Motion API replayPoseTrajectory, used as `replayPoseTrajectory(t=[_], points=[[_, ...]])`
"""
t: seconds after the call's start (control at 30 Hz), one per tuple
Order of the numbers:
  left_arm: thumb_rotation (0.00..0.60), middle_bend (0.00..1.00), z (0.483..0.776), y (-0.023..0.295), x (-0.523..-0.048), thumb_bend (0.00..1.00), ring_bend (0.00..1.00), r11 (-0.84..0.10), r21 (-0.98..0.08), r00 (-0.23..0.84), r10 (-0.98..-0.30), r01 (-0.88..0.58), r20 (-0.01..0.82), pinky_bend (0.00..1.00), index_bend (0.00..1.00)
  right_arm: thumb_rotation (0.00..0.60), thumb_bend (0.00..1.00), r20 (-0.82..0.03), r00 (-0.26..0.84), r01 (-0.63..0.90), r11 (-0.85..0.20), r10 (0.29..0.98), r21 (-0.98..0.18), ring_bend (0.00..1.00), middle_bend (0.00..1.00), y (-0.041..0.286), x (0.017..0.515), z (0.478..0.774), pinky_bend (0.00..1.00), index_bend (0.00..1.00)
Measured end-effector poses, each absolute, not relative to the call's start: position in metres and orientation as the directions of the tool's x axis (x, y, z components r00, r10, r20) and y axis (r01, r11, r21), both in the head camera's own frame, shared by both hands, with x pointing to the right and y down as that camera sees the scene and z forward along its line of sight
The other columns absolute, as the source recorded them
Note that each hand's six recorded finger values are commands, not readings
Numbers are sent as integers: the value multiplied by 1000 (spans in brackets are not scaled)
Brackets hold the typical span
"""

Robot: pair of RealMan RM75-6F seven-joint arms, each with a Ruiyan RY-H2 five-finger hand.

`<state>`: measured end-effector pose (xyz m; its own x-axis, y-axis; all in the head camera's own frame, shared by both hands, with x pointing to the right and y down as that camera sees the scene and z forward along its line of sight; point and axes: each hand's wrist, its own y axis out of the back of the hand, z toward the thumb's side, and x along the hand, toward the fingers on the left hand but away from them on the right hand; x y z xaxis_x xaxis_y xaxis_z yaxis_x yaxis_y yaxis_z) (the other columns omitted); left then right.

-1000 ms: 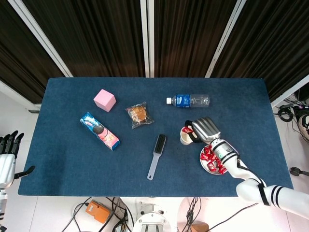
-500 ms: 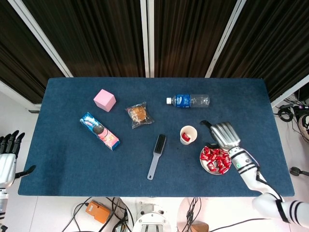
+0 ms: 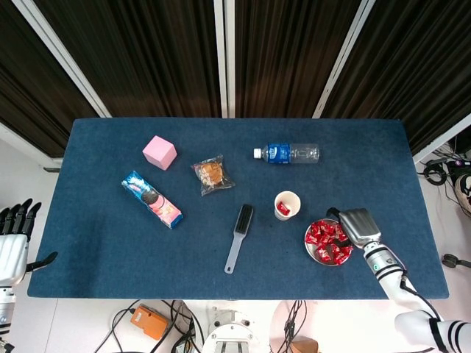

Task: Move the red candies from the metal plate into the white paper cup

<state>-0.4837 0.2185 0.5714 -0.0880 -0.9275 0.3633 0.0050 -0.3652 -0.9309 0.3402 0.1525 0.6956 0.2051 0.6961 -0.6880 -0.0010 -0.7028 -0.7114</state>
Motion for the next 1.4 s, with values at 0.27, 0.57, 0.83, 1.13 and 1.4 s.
replayPoseTrajectory(t=[0.27, 0.57, 0.83, 1.13, 1.4], points=[[600, 0, 570, 221, -487, 0, 0, -362, -932, -97, -928, 6, 360, 0, 33, 600, 409, -688, 221, 10, -707, 691, -707, 1000, 854, 152, 334, 701, 1000, 420], [600, 0, 570, 220, -487, 0, 0, -363, -932, -96, -928, 8, 360, 0, 33, 600, 495, -696, 232, 13, -717, 680, -696, 1000, 854, 152, 331, 703, 1000, 452], [600, 0, 571, 220, -488, 0, 0, -367, -930, -103, -926, 8, 364, 0, 31, 600, 608, -699, 236, 15, -721, 676, -693, 1000, 854, 152, 329, 706, 1000, 573], [600, 0, 569, 219, -489, 0, 0, -363, -932, -105, -927, 14, 360, 0, 20, 600, 626, -640, 266, 39, -671, 721, -740, 1000, 854, 140, 324, 683, 1000, 640], [600, 0, 568, 217, -487, 0, 0, -362, -932, -101, -928, 18, 358, 0, 20, 600, 626, -511, 388, 89, -583, 767, -808, 1000, 854, 94, 276, 640, 1000, 625]])
